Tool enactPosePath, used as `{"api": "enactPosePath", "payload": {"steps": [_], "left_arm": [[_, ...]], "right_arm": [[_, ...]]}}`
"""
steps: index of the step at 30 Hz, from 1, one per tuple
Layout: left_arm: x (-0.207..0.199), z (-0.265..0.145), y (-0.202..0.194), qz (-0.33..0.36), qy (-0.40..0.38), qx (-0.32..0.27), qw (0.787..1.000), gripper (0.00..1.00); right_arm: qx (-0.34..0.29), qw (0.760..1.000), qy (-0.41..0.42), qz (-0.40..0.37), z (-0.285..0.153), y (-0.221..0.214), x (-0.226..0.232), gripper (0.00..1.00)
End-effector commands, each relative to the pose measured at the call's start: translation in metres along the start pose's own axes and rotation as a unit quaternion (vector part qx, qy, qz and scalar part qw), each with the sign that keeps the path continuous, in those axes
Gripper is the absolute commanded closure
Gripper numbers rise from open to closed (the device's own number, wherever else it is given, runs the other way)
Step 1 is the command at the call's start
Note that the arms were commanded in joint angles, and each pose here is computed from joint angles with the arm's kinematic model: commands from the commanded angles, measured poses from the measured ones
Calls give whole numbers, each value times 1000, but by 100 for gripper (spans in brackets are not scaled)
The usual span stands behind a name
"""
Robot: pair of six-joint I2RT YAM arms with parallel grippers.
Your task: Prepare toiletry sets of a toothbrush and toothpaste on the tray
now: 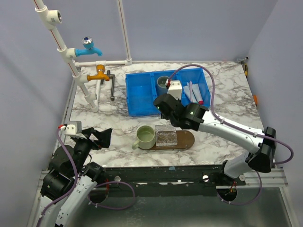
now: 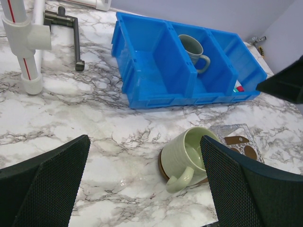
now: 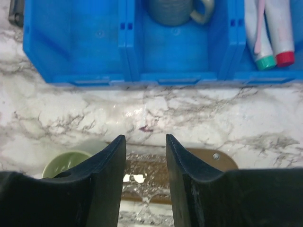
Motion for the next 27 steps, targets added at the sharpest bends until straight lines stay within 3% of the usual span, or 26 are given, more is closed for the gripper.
{"api": "enactPosePath", "payload": {"steps": [1,8,16,27], "left_arm": [[0,0,-2,-3,0,2,1000,1],[0,3,-3,-1,1,8,1000,1],[0,6,-4,3,4,16,1000,1],[-1,9,-4,7,10,25,1000,1]], "right_arm": [[0,999,12,-47,24,25,-8,57],[28,997,28,-73,78,58,-30,48],[69,992,48,-94,142,65,-47,39],[48,982,88,-161,195,83,-50,41]]}}
Point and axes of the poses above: each gripper's point midway between its finger pads, its own z axis out along the fingers, its own x axis along the line the jaws close on, y = z × x, the point moved 10 cm from there along -z, back along the fingers, and after that the axes turned 6 degrees about -z, right-handed, at the moved point
